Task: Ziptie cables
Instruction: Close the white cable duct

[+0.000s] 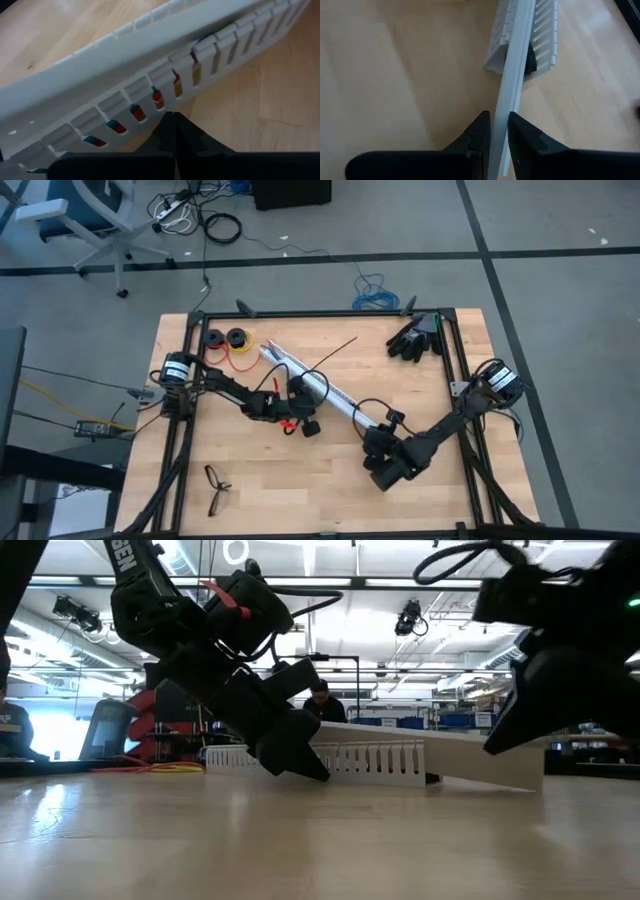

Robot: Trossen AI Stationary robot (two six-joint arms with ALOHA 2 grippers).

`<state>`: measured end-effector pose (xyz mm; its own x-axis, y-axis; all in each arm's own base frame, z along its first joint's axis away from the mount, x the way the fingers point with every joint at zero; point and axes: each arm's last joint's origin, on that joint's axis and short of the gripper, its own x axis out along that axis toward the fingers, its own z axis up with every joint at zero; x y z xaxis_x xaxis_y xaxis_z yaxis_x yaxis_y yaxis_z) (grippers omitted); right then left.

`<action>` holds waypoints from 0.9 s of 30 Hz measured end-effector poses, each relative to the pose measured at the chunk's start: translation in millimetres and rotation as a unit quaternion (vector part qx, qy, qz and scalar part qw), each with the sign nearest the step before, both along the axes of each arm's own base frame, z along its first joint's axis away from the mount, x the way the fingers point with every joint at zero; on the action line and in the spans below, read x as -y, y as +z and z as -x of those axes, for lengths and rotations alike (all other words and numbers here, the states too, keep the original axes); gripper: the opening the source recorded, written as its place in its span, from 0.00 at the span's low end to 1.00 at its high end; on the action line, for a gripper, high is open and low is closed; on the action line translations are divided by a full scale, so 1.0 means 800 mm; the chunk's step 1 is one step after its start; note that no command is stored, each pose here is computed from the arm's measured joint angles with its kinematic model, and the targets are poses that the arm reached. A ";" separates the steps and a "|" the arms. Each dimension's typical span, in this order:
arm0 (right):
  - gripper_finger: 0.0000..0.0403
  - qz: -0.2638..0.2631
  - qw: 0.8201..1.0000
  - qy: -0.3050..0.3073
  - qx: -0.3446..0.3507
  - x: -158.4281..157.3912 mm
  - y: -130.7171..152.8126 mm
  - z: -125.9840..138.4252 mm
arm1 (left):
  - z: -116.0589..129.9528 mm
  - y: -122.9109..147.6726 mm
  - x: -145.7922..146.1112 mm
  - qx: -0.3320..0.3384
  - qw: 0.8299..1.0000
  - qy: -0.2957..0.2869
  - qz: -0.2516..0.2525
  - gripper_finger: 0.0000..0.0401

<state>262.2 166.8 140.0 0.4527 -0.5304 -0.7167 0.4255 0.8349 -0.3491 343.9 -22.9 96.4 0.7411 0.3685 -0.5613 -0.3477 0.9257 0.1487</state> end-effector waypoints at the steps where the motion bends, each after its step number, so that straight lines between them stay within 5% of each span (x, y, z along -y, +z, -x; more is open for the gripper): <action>1: 0.13 0.001 1.000 -0.004 -0.004 0.005 0.000 -0.003 | 0.000 0.000 0.000 0.000 1.000 0.000 0.000 0.01; 17: 0.02 -0.048 0.997 -0.068 -0.003 0.045 0.009 -0.025 | 0.000 0.000 0.002 -0.001 1.000 -0.003 0.000 0.01; 27: 0.01 -0.111 0.973 -0.182 0.089 0.035 0.070 0.045 | 0.010 0.012 0.043 0.002 0.995 0.019 -0.095 0.01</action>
<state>226.4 138.6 195.7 0.3921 -0.5199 -0.7589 0.7439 0.6646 -0.0709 335.7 -57.3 105.9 0.7261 0.4958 -0.4764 -0.3834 0.8671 0.3181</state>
